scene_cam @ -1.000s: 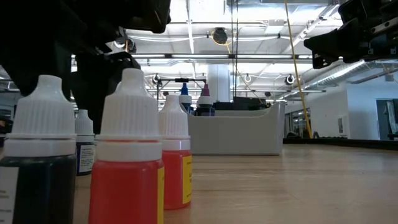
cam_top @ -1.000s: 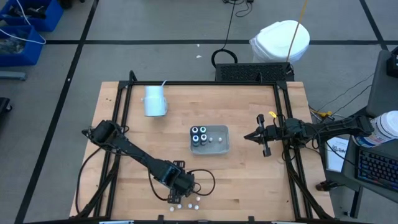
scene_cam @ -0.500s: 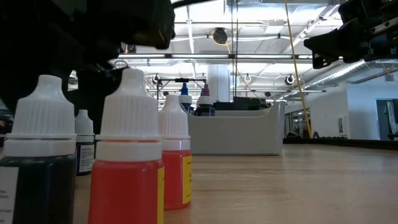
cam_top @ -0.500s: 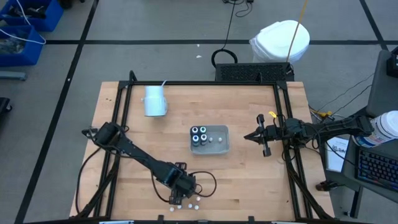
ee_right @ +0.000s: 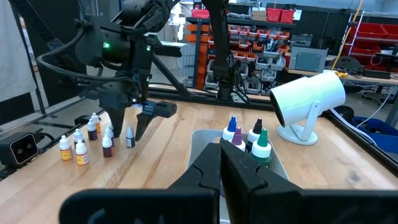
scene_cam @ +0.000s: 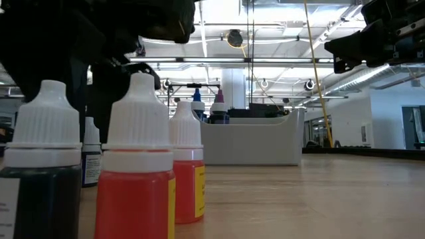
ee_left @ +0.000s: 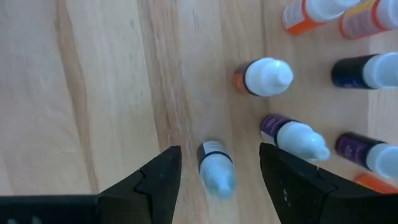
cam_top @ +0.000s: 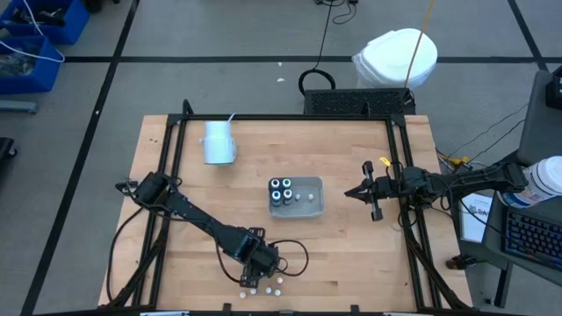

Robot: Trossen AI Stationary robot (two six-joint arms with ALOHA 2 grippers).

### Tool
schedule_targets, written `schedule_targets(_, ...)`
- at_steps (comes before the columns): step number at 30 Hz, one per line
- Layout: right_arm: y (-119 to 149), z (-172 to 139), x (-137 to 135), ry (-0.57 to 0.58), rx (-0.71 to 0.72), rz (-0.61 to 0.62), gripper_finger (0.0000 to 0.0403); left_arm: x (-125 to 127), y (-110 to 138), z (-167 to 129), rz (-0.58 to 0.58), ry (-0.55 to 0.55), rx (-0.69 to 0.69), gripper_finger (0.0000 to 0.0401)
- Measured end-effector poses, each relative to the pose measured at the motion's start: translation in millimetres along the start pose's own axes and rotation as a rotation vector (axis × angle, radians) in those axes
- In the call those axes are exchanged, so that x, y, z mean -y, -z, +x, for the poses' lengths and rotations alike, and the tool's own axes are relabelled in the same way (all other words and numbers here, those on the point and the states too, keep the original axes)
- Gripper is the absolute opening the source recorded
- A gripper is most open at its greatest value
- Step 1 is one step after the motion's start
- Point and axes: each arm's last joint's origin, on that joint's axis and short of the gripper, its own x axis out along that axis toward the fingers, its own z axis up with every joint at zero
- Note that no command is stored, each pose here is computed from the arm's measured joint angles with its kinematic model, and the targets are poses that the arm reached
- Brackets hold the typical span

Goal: Pick & Place food coloring
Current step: Put the small green food coloring bottle into the white container

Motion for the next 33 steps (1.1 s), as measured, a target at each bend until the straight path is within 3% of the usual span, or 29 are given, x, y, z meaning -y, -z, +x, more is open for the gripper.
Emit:
schedule_targets(9,0,0,0,0.0,0.0,0.0,0.0,0,0,-2,-0.003,-0.006,-0.014,0.021)
schedule_targets(22,0,0,0,0.0,0.0,0.0,0.0,0,0,-2,0.0,0.001,-0.015,0.0073)
schedule_targets(26,0,0,0,0.0,0.0,0.0,0.0,0,1,-3,-0.006,0.014,-0.03,0.0058)
schedule_targets(29,0,0,0,0.0,0.0,0.0,0.0,1,1,-14,-0.007,-0.008,-0.099,0.0058)
schedule_targets(33,0,0,0,0.0,0.001,0.0,0.0,2,-14,-49,-0.013,-0.053,-0.115,0.0058)
